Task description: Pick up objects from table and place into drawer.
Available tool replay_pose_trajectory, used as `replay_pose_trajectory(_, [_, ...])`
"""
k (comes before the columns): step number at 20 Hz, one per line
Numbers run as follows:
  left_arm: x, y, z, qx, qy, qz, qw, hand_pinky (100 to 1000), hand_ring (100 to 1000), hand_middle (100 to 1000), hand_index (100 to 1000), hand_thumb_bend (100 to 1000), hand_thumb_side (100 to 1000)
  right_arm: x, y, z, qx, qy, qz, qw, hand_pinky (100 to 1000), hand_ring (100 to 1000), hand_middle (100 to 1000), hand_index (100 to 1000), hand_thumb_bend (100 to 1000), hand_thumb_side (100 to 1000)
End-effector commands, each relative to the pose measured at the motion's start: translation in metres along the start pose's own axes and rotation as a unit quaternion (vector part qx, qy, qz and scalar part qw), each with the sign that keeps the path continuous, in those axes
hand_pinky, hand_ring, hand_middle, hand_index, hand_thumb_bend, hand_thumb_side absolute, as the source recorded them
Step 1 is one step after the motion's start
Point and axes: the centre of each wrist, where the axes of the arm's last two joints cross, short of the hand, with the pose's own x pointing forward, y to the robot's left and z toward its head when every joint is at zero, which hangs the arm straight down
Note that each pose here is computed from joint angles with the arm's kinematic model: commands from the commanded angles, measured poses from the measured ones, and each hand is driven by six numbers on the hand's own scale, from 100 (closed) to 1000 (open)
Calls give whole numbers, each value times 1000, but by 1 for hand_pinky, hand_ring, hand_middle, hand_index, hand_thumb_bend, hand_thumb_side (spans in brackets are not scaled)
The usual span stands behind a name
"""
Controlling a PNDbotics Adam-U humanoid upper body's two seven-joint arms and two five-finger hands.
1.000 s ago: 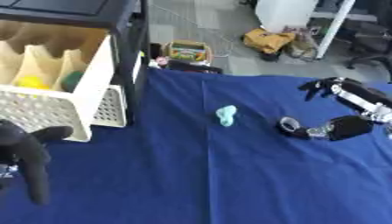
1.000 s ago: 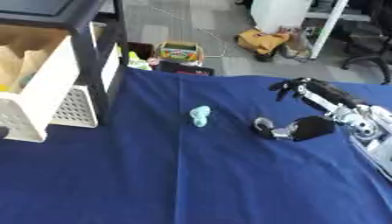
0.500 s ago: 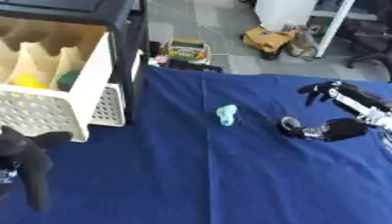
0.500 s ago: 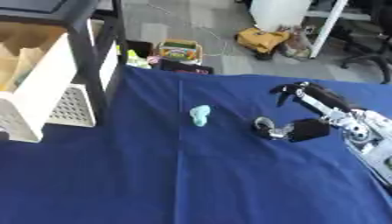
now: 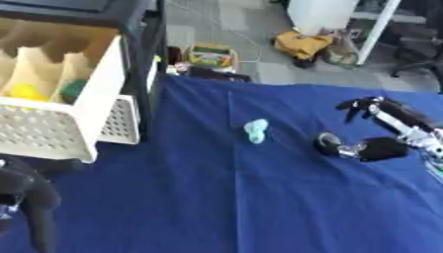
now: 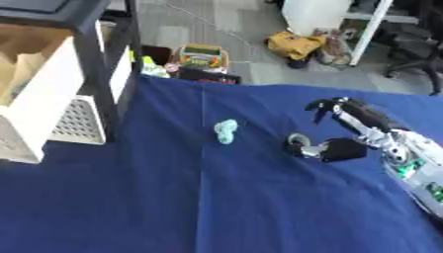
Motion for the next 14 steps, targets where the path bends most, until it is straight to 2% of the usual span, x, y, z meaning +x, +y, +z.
replay_pose_trajectory(1, [4,0,-3,-7,-6,-7,1000,933,417,607,788,100,799,-1,-12,0,-10,2,14,1000,778,880,606,868,622,630])
replay_pose_trajectory(2, [4,0,-2,-6,-4,-7,1000,937,416,608,785,100,804,-1,-11,0,-9,0,15,1000,777,875,569,832,613,603])
replay_pose_trajectory(6, [3,-1,-2,-8,1,-8,1000,940,415,608,782,100,811,2,-9,0,-2,-7,16,1000,775,870,544,812,597,579])
replay_pose_trajectory(14, [2,-3,-1,-11,8,-9,1000,947,412,609,778,100,823,-2,-4,1,-1,3,11,1000,770,861,522,794,570,596])
